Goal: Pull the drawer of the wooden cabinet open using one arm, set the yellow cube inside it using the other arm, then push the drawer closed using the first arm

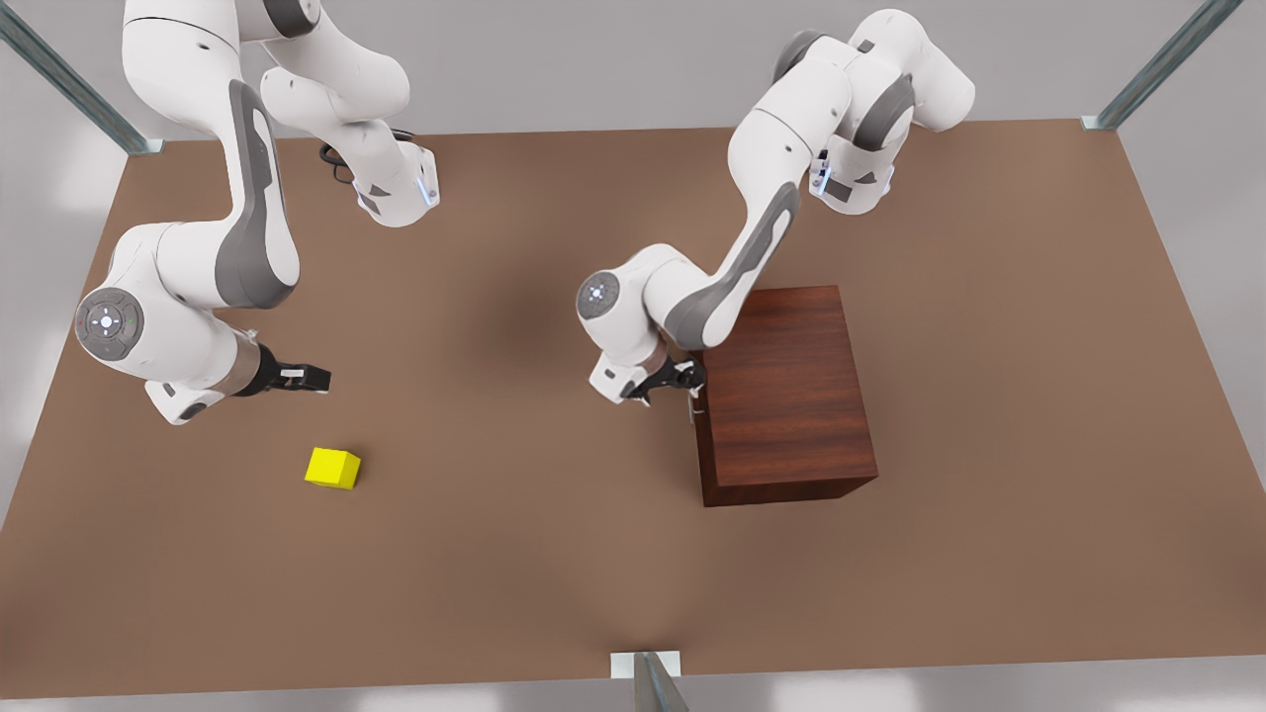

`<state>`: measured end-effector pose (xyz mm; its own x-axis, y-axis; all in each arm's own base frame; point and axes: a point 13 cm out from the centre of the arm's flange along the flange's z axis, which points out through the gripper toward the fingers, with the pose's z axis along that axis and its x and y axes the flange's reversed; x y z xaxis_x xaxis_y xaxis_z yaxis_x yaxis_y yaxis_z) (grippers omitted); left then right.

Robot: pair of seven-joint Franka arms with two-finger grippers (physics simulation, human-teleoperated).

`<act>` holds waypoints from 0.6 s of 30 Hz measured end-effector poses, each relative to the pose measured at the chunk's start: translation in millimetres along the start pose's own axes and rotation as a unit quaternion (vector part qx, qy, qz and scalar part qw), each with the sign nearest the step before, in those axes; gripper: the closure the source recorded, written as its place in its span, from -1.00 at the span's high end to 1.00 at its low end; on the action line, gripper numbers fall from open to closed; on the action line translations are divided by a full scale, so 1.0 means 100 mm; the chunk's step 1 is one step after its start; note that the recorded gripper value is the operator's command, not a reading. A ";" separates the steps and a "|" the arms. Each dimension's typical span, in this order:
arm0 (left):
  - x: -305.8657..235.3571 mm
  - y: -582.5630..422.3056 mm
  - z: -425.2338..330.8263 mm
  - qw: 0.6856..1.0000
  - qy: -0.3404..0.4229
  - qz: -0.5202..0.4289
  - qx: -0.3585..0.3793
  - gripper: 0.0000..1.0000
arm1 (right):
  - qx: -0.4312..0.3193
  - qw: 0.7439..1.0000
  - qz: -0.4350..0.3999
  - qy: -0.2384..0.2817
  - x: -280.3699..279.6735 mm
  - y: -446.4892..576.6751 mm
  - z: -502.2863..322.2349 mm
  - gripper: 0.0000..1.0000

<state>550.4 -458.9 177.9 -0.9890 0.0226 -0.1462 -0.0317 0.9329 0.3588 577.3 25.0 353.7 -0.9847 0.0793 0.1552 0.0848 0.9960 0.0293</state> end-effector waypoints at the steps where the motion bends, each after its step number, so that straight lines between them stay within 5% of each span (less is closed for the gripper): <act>1: 0.00 0.02 0.02 1.000 -0.001 0.001 -0.004 1.00 | 0.000 1.000 0.000 0.000 0.00 0.00 0.00 1.00; 18: -0.07 -0.23 0.05 0.999 -0.016 -0.020 0.021 1.00 | 0.000 1.000 0.004 0.000 0.00 0.00 0.00 1.00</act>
<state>559.2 -478.4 165.8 -0.9820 -0.0052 -0.1886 -0.0651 0.9475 0.3129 577.4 24.9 353.7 -0.9840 0.0879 0.1548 0.0932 0.9953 0.0272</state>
